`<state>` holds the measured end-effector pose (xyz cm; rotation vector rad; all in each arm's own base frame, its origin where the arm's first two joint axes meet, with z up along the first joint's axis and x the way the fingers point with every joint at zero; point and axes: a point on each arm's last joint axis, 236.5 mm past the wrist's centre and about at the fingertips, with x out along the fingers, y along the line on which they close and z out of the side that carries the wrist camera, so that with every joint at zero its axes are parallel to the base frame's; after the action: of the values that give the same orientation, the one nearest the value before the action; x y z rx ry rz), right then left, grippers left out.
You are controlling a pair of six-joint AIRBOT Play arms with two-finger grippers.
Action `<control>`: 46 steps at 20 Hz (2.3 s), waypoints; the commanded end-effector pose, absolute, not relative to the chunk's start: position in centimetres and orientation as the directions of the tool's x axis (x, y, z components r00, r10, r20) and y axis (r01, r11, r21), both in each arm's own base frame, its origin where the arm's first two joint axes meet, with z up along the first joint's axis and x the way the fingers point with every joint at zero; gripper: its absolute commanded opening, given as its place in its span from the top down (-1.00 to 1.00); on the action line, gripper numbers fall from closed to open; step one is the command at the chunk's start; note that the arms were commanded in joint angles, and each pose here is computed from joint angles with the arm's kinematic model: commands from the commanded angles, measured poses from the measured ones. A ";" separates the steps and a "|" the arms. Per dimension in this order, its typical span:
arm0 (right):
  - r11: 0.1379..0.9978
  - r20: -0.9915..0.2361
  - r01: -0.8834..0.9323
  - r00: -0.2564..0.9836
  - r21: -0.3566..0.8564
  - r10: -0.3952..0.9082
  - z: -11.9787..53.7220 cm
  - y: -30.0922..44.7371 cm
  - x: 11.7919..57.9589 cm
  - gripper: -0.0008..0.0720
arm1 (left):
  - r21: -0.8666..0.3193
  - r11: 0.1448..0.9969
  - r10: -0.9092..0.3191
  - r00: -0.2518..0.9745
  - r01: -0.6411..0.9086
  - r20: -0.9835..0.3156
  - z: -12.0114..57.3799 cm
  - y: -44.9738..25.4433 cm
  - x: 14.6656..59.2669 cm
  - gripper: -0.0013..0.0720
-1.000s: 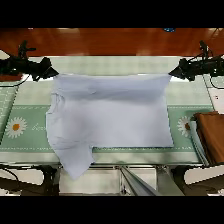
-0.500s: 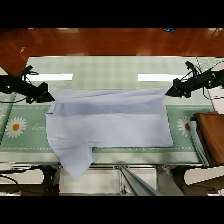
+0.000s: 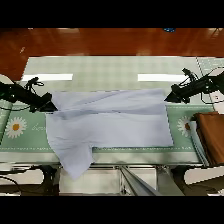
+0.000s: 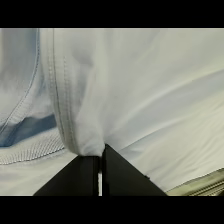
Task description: Fold the shirts.
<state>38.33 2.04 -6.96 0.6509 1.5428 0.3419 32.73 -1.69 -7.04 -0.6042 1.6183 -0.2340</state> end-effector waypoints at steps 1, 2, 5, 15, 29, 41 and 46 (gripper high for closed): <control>0.783 -0.809 0.224 0.048 0.581 0.586 -6.8 0.8 38.4 0.92 | -0.488 0.840 -0.506 -0.018 -0.239 -0.862 -7.2 -1.9 33.0 0.91; 0.782 -0.809 0.229 0.053 0.580 0.585 -6.8 0.6 38.4 0.92 | -0.494 0.836 -0.510 -0.005 -0.238 -0.860 -7.1 -2.1 33.4 0.91; 0.784 -0.809 0.219 0.050 0.581 0.585 -6.8 0.9 38.4 0.92 | -0.504 0.830 -0.515 0.020 -0.240 -0.857 -7.1 -2.3 34.0 0.91; 0.809 -0.839 0.222 0.140 0.544 0.526 -2.3 -1.8 37.7 -0.15 | -0.490 0.822 -0.489 0.080 -0.290 -0.869 -3.3 1.7 31.9 -0.43; 0.771 -0.719 0.114 0.467 0.626 0.515 2.7 3.6 29.5 -0.14 | -0.325 0.649 -0.511 -0.078 -0.688 -0.856 -9.4 0.8 13.7 -0.43; 0.742 -0.679 0.110 0.508 0.662 0.530 3.6 4.0 30.5 -0.14 | -0.387 0.769 -0.527 -0.163 -0.508 -0.834 -10.6 -4.2 14.2 -0.43; 0.723 -0.652 0.130 0.559 0.678 0.512 4.3 3.1 31.5 -0.14 | -0.387 0.788 -0.517 -0.174 -0.478 -0.838 -10.8 -4.7 14.2 -0.43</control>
<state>30.90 3.61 3.80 0.7272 1.0059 0.2677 13.90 -4.45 -10.49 -0.7985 1.8200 -0.0314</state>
